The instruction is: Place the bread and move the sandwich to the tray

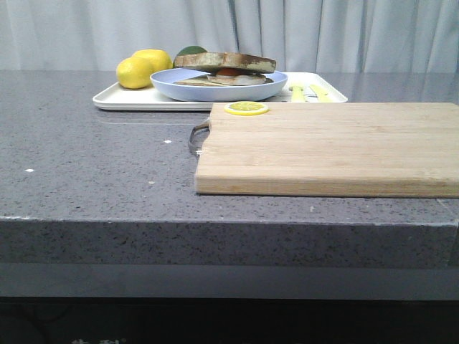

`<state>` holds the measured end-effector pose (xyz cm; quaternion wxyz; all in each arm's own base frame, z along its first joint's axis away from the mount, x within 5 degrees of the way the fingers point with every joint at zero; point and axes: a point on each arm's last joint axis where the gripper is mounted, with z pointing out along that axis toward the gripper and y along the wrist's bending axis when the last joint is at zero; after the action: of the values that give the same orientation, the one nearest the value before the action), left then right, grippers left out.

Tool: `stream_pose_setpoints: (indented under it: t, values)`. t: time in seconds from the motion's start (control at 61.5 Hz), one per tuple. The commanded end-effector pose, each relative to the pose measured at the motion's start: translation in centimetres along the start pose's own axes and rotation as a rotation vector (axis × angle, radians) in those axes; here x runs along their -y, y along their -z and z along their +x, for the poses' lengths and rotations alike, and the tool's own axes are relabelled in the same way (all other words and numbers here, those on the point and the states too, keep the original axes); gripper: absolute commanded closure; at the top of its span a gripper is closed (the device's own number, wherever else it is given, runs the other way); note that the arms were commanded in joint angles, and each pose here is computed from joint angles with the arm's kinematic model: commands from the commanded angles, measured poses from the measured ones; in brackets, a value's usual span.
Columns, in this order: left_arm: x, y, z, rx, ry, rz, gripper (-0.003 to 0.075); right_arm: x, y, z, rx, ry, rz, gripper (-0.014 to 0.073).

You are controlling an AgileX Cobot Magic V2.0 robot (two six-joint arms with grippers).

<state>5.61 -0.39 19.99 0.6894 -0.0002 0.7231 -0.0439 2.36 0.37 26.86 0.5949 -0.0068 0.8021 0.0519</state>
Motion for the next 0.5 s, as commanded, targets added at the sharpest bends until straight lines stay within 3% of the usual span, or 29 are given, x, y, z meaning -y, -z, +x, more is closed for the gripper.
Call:
stream_pose_setpoints:
  t: [0.0, 0.228, 0.488]
  values:
    - [0.0, 0.2, -0.9, 0.11, 0.01, -0.003, 0.0741, -0.1, 0.3, -1.4, 0.093, 0.006, -0.002, 0.0655]
    - [0.0, 0.2, -0.9, 0.11, 0.01, -0.003, 0.0741, -0.1, 0.3, -1.6, 0.116, 0.009, -0.001, 0.0655]
    - [0.0, 0.2, -0.9, 0.11, 0.01, -0.003, 0.0741, 0.2, -2.4, -0.3, 0.391, 0.007, -0.009, 0.0655]
